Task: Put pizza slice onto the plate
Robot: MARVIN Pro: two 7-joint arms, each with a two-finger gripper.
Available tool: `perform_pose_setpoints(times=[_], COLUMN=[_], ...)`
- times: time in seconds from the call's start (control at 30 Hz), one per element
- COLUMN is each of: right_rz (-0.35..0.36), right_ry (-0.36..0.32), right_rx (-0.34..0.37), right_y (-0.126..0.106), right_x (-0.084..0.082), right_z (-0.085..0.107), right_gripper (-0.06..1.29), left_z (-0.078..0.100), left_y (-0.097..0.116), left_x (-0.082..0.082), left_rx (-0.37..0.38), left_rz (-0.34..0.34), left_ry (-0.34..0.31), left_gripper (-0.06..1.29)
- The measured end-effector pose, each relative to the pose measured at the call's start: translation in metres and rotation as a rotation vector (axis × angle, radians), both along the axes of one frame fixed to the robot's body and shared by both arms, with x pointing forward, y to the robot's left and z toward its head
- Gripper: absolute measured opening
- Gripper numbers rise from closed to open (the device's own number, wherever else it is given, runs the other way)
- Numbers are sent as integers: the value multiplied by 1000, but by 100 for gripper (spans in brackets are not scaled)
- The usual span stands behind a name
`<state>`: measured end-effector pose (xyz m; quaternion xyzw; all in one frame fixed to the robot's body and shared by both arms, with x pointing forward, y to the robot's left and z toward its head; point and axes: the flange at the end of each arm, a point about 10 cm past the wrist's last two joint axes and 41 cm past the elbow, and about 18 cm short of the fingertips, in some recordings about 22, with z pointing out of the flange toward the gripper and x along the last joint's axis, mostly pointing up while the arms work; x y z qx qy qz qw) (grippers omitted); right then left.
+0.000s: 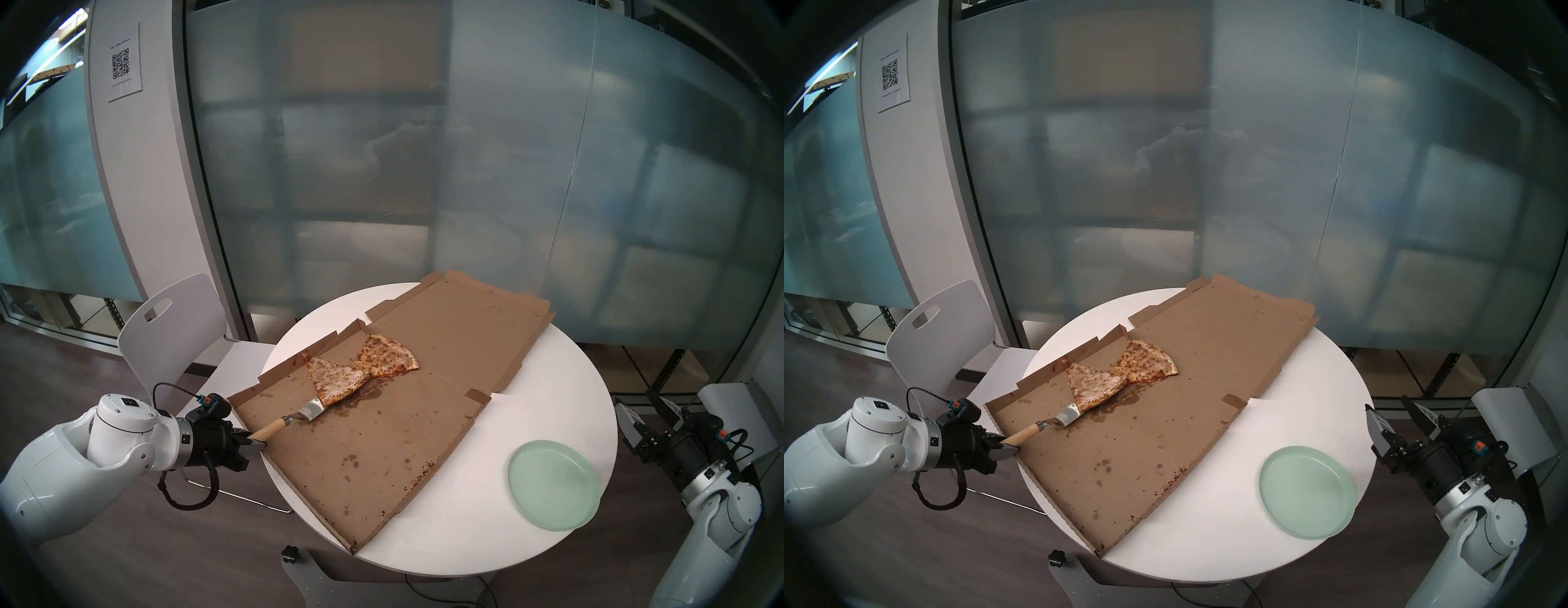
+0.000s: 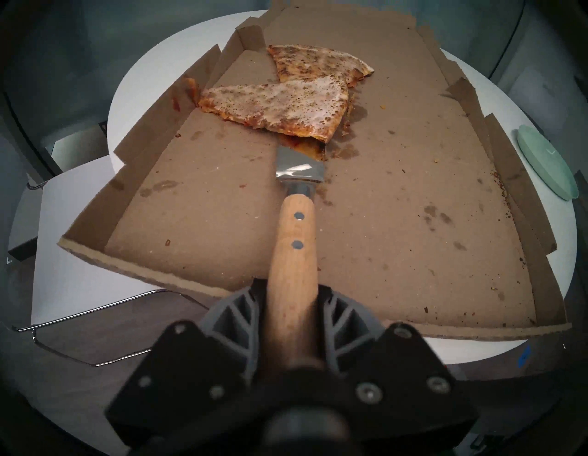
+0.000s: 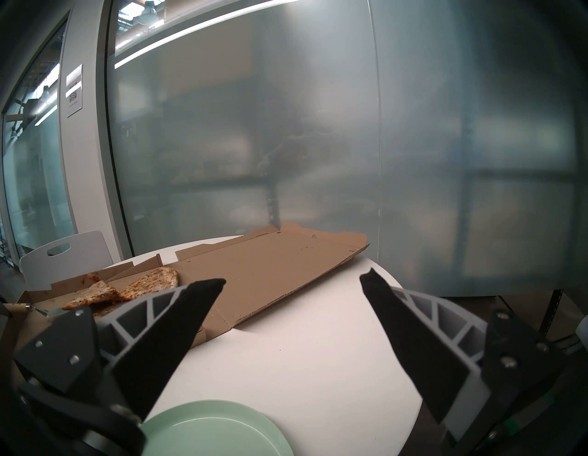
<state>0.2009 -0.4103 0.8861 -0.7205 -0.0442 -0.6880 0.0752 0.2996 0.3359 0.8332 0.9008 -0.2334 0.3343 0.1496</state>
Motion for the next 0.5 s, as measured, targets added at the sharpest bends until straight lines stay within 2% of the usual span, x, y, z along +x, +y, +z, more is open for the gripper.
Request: perform_pose_setpoints(times=[0.5], right_rz=[1], right_ry=[0], right_rx=[0], right_y=[0], right_x=[0], right_z=[0], right_gripper=[124], left_z=[-2], left_y=[-14], left_x=[-11], left_rx=[-45], left_rz=[-22], left_ry=[-1], left_gripper=[28])
